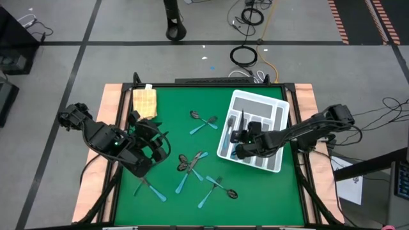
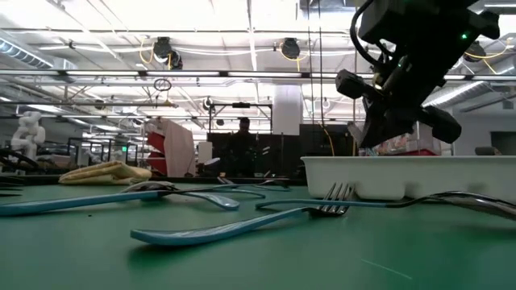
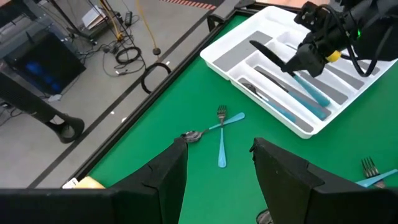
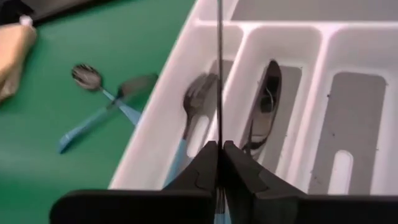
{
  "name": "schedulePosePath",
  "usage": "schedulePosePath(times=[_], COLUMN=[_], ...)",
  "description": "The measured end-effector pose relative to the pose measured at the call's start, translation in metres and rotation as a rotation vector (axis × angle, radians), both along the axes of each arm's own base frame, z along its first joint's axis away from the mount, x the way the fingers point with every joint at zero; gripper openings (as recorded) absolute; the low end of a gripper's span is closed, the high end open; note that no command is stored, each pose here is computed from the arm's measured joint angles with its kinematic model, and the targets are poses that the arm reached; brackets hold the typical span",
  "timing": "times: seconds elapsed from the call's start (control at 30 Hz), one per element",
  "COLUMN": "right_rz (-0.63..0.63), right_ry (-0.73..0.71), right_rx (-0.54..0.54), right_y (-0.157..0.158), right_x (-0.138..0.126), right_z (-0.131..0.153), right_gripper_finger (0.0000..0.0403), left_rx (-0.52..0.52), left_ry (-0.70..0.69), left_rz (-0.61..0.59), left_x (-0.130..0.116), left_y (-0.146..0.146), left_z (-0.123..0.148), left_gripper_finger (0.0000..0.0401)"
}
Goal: Sort silverware
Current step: Put the blue table knife into the white cutlery tray
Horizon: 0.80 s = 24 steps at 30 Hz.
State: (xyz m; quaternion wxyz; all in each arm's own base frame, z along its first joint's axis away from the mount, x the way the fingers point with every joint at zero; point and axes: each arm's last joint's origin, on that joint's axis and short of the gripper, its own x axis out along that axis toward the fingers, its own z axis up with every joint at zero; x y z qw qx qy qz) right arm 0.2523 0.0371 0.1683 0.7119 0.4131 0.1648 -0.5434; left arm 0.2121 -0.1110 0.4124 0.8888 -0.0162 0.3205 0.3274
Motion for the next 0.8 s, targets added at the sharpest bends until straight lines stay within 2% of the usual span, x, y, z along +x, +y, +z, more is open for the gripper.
schedulePosePath(times=[0.4,0.63,0.8], right_rz=[-0.005,0.063,0.084], right_ry=[-0.029,-0.050,0.005], right_rx=[-0.002,-0.076,-0.081], right_y=[0.000,-0.006,-0.017], right_x=[0.003,0.000,-0.016], right_z=[0.001,0.031,0.048], right_gripper_finger=[0.0126,0.0152,0.0150], left_rx=[-0.017,-0.026,-0.036], left_ry=[0.018,0.023,0.016], left_rz=[-0.014,-0.048,-0.061], left_x=[0.000,-0.004,-0.007], left_y=[-0.001,-0.008,-0.012], left_z=[-0.001,-0.001,-0.001], left_gripper_finger=[0.0187,0.0187,0.0187])
